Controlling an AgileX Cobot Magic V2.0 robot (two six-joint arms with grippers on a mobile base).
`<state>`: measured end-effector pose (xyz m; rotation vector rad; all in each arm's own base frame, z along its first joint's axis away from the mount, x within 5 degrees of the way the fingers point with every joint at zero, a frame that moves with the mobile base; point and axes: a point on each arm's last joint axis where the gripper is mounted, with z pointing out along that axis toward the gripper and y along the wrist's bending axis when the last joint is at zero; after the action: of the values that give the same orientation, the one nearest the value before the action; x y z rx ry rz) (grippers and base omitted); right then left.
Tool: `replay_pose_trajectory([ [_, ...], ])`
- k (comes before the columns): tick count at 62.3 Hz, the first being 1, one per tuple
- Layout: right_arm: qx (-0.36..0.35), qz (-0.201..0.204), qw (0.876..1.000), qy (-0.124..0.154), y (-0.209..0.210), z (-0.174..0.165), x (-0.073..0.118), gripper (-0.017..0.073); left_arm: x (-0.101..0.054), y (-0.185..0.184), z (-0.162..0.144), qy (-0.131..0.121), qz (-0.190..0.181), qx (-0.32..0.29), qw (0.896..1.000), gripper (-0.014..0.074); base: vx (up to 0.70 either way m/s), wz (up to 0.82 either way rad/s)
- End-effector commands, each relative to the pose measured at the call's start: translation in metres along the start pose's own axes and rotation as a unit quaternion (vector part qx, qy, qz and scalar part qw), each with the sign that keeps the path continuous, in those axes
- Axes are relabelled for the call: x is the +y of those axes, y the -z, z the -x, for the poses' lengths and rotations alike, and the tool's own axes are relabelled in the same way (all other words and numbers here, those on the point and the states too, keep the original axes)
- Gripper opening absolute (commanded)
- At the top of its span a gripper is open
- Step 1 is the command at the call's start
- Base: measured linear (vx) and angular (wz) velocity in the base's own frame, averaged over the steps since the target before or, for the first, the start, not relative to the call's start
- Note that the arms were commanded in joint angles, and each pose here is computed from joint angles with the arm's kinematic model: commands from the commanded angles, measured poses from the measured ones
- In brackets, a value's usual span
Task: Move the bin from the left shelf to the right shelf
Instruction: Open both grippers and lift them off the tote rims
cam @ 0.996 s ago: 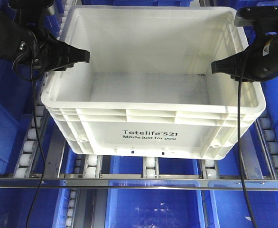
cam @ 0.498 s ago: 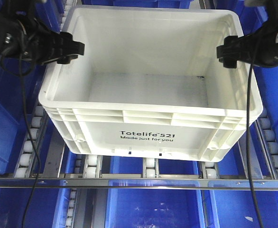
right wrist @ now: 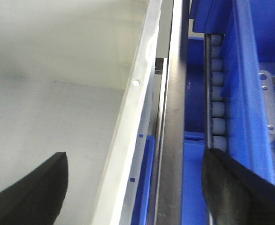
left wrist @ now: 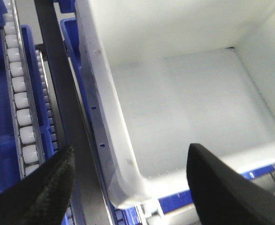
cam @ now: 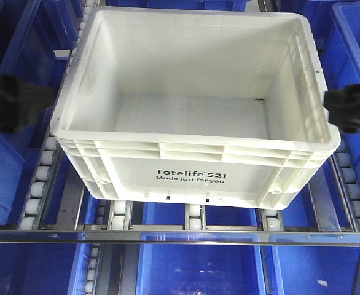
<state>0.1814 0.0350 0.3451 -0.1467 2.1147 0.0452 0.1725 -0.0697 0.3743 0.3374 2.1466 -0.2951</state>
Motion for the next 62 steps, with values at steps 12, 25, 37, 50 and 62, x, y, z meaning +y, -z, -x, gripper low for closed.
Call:
replay_pose_trajectory([
  [12, -0.032, 0.036, 0.998, 0.033, 0.067, -0.027, -0.003, 0.0547, -0.006, 0.075, -0.029, -0.046, -0.031, -0.059, 0.997, 0.0489, 0.0, 0.0],
  [25, -0.012, 0.046, 0.998, 0.032, 0.101, -0.066, -0.007, 0.0547, -0.005, 0.1, -0.067, -0.05, -0.035, -0.059, 0.996, 0.0489, 0.0, 0.0],
  [37, -0.017, 0.042, 0.998, 0.04, 0.121, -0.087, -0.011, 0.0547, -0.004, 0.114, -0.085, -0.054, -0.033, -0.082, 0.995, 0.0489, 0.0, 0.0],
  [50, -0.019, 0.04, 0.998, 0.046, 0.124, -0.09, -0.012, 0.0522, 0.0, 0.115, -0.086, -0.038, -0.013, -0.083, 0.996, 0.0462, 0.0, 0.0],
  [62, -0.018, 0.04, 0.998, 0.05, 0.124, -0.091, -0.012, 0.0456, 0.003, 0.115, -0.087, -0.001, 0.003, -0.078, 0.997, 0.04, 0.0, 0.0],
])
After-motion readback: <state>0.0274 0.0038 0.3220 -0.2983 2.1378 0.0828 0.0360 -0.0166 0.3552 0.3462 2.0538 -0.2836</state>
